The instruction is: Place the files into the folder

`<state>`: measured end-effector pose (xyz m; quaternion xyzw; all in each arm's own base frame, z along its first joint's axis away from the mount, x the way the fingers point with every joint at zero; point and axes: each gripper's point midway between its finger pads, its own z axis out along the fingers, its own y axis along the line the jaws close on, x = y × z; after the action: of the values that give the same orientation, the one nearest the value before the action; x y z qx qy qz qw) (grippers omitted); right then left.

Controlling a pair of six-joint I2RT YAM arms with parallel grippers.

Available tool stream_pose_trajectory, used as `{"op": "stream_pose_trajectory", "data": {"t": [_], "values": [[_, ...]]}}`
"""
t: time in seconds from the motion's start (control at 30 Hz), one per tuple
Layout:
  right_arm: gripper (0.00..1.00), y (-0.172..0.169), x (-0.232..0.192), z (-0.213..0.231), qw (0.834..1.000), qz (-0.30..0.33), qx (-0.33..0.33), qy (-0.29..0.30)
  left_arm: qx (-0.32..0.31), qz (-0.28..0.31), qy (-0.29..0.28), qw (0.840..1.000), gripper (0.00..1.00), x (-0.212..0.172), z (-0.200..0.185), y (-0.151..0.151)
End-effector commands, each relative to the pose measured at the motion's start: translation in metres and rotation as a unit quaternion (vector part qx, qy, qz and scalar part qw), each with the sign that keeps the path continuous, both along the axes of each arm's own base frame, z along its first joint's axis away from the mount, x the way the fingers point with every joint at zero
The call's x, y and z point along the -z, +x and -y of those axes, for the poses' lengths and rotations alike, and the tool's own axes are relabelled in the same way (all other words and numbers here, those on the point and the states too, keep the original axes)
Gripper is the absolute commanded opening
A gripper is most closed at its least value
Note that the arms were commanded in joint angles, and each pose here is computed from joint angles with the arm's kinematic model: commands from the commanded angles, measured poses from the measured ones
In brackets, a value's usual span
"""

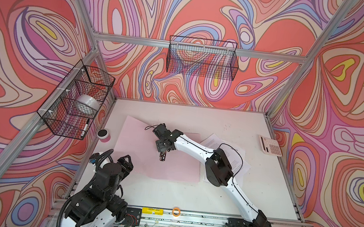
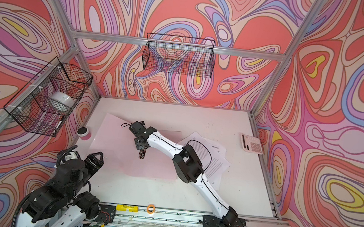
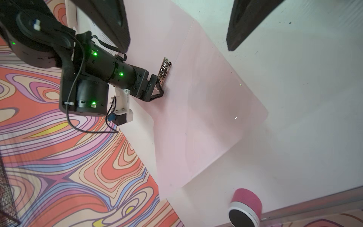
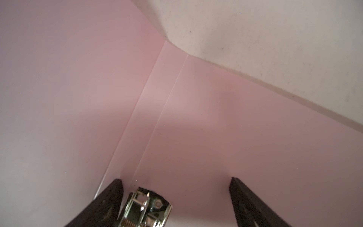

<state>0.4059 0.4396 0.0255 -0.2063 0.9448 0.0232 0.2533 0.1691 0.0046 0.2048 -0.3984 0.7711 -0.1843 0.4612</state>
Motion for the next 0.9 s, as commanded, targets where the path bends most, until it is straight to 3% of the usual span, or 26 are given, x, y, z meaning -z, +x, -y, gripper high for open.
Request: {"op": "stream_pose_trajectory", "data": {"t": [0.0, 0.13, 0.3, 0.47, 0.6, 0.87], "values": [[0.89, -0.025, 0.068, 0.034, 0.994, -0.058, -0.011, -0.096, -0.037, -0.038, 0.036, 0.998, 0.76, 0.005, -0.025, -0.026], [0.89, -0.027, 0.067, 0.033, 0.994, -0.056, -0.017, -0.088, 0.003, 0.006, 0.035, 0.999, 0.76, -0.019, -0.009, -0.007], [0.89, -0.030, 0.056, 0.031, 0.996, -0.052, -0.027, -0.066, 0.063, 0.054, 0.023, 0.996, 0.77, -0.032, 0.033, 0.049], [0.88, -0.031, 0.020, 0.033, 0.998, -0.024, -0.038, -0.043, 0.111, 0.031, 0.021, 0.993, 0.77, -0.006, 0.079, 0.115], [0.89, -0.035, -0.021, 0.032, 0.999, 0.008, -0.050, 0.001, 0.115, 0.031, 0.041, 0.992, 0.76, 0.008, 0.094, 0.154], [0.90, -0.036, -0.062, 0.026, 0.993, 0.028, -0.064, 0.093, 0.114, -0.013, 0.044, 0.992, 0.75, 0.054, 0.105, 0.182]]}}
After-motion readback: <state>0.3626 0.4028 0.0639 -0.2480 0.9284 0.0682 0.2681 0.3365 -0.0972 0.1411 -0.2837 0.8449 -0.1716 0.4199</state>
